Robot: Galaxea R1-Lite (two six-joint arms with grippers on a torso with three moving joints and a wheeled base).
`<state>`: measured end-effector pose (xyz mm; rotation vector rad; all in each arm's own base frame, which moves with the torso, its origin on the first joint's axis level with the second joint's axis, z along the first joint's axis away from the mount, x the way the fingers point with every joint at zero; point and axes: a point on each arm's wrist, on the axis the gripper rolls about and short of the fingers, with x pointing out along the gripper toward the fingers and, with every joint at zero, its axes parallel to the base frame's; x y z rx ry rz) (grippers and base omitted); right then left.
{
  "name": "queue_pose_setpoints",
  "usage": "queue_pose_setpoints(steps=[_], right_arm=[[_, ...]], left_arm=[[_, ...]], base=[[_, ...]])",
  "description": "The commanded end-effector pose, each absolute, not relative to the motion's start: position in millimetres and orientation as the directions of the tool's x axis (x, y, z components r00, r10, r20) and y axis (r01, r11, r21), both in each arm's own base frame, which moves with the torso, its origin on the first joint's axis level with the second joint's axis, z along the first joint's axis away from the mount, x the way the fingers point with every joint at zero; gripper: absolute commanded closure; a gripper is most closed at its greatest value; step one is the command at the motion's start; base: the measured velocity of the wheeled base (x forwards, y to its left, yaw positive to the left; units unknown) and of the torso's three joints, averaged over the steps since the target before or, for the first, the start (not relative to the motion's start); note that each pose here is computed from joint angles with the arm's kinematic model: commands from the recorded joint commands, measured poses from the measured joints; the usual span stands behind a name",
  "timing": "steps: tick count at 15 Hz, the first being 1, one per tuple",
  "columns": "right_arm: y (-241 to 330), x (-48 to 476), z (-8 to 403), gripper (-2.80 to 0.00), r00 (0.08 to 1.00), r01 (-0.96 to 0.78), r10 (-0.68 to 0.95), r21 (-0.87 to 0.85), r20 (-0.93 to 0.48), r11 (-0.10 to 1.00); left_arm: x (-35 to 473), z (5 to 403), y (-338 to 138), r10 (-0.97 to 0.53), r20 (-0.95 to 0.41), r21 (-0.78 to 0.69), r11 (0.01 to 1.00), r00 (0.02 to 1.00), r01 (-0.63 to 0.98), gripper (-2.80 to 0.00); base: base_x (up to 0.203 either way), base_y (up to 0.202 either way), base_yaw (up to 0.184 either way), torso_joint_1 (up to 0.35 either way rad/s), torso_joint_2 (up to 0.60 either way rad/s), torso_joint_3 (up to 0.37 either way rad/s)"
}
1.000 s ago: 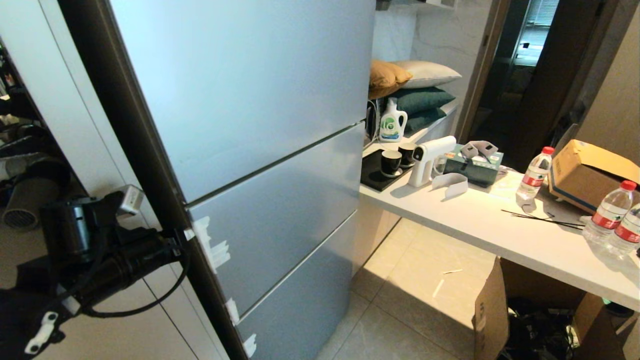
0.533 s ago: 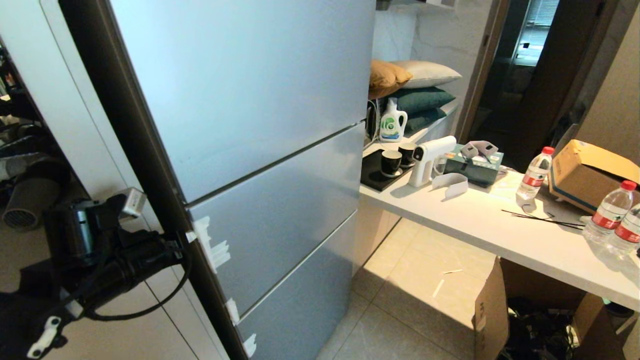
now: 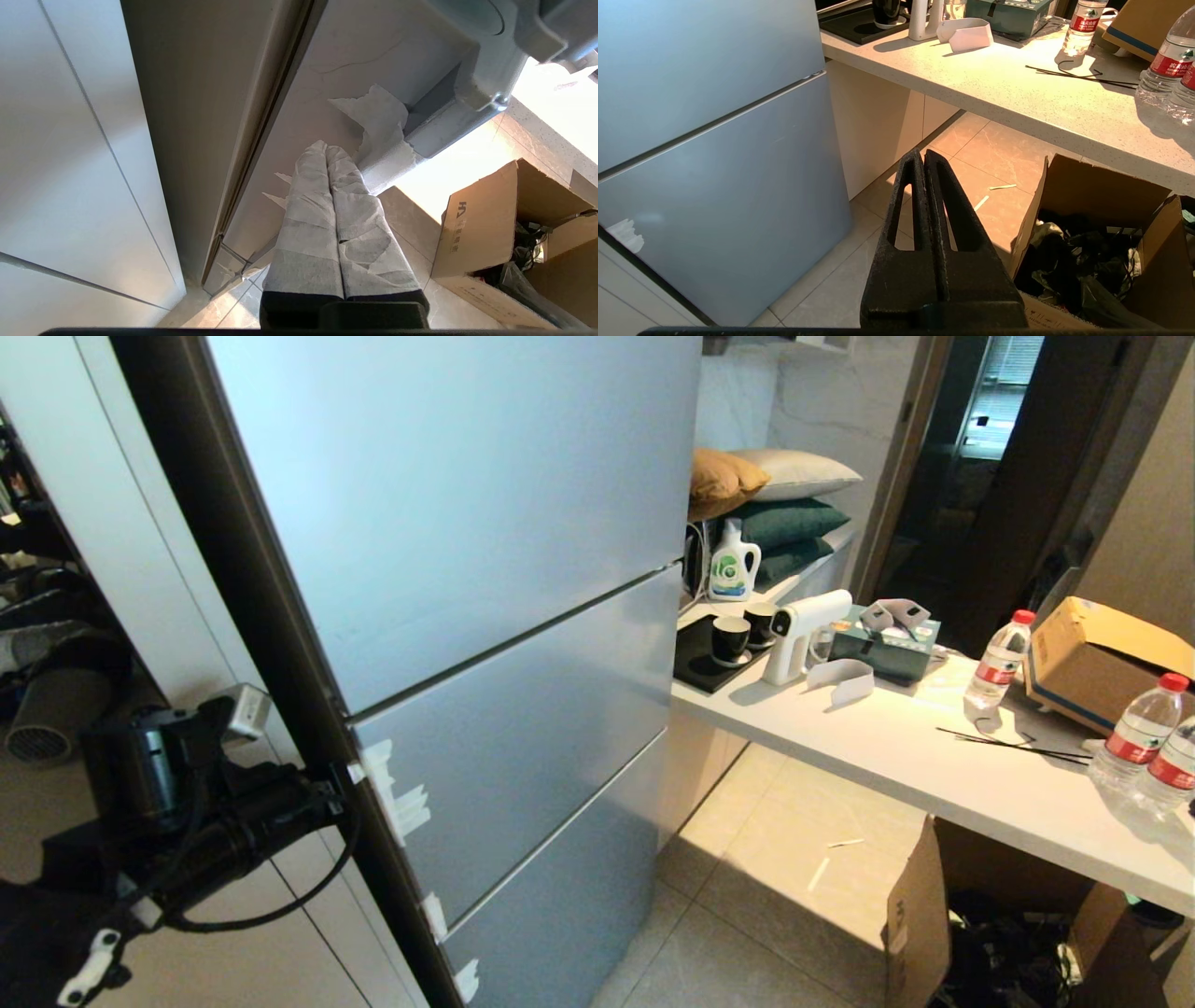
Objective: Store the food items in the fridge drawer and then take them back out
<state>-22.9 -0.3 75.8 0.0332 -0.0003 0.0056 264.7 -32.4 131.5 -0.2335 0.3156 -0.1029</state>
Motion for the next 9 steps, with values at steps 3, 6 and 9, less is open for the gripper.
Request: queue_pose_setpoints(steps=[3, 6, 9], right_arm=[[-0.3, -22.8, 75.8, 0.00, 1.000, -0.006, 0.006, 0.034, -0.002, 0.999], [-0.3, -22.8, 75.8, 0.00, 1.000, -0.006, 0.006, 0.034, -0.002, 0.999], [-0.3, -22.8, 75.8, 0.00, 1.000, -0.006, 0.006, 0.034, -0.002, 0.999]], left_arm=[[269.3, 130.0, -32.6, -0.108, -0.293, -0.238, 0.970, 0.950, 0.037, 0.00], [272.0, 127.7, -33.0, -0.097, -0.273, -0.235, 0.971, 0.957, 0.031, 0.00], [272.3, 127.7, -33.0, -0.093, -0.270, -0.239, 0.971, 0.958, 0.027, 0.00]], base=[[0.000, 0.000, 0.000, 0.000, 0.00, 0.000], [0.000, 0.000, 0.000, 0.000, 0.00, 0.000], [0.000, 0.000, 0.000, 0.000, 0.00, 0.000]])
